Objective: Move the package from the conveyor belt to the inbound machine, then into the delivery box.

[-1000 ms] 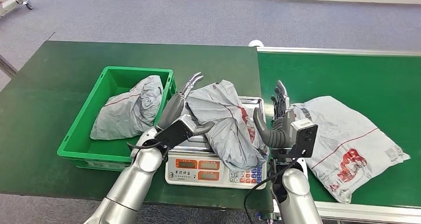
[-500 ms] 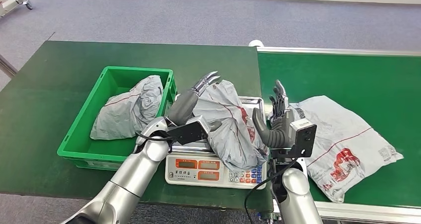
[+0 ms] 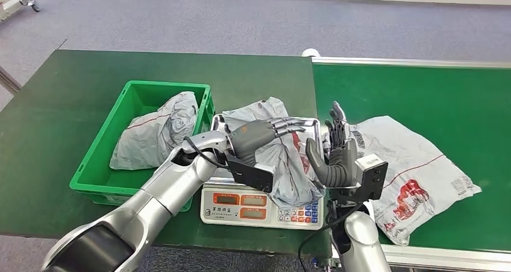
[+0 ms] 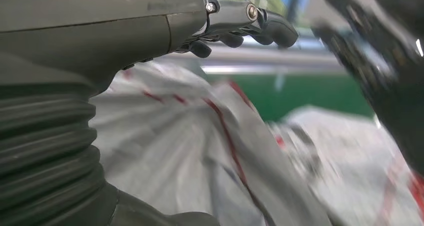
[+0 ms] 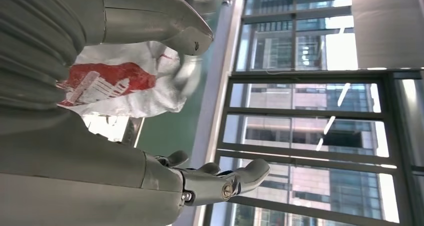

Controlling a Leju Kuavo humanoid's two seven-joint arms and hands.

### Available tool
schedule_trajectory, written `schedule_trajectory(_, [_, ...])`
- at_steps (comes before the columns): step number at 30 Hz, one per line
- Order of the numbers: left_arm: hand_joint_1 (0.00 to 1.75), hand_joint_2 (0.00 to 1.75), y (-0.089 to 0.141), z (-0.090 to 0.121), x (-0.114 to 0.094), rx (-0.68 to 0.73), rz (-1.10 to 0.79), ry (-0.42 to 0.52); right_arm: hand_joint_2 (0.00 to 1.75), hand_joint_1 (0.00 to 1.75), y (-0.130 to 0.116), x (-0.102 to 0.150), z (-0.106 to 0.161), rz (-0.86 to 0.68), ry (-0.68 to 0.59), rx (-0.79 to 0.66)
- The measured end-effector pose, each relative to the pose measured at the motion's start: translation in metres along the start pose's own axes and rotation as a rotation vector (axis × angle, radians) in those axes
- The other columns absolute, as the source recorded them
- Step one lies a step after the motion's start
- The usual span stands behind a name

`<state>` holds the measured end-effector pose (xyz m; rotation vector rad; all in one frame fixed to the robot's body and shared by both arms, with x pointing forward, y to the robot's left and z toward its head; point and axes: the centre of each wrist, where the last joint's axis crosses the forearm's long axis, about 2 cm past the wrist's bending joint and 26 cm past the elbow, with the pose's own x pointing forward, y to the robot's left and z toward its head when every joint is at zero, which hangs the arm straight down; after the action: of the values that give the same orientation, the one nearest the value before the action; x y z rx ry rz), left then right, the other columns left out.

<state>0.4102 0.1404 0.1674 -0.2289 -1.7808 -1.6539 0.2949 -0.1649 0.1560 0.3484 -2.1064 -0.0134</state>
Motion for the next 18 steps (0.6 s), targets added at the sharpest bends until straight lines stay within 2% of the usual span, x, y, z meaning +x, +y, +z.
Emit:
schedule_trajectory(3, [0.00, 1.75, -0.003, -0.006, 0.004, -0.125, -0.050, -0.019, 1.75, 0.00, 0.001, 0.008, 0.005, -0.004, -0.019, -0.003])
schedule_trajectory(10, [0.00, 1.75, -0.013, -0.007, 0.003, -0.289, -0.161, -0.019, 1.75, 0.00, 0.000, 0.017, 0.011, -0.002, -0.039, 0.006])
schedule_trajectory(14, [0.00, 1.75, -0.016, -0.006, 0.002, -0.312, -0.173, -0.019, 1.75, 0.00, 0.000, 0.018, 0.012, -0.003, -0.044, 0.007])
schedule_trajectory(18, [0.00, 1.75, -0.018, -0.007, 0.003, -0.278, -0.181, -0.043, 1.75, 0.00, 0.001, 0.019, 0.009, -0.007, -0.051, 0.014])
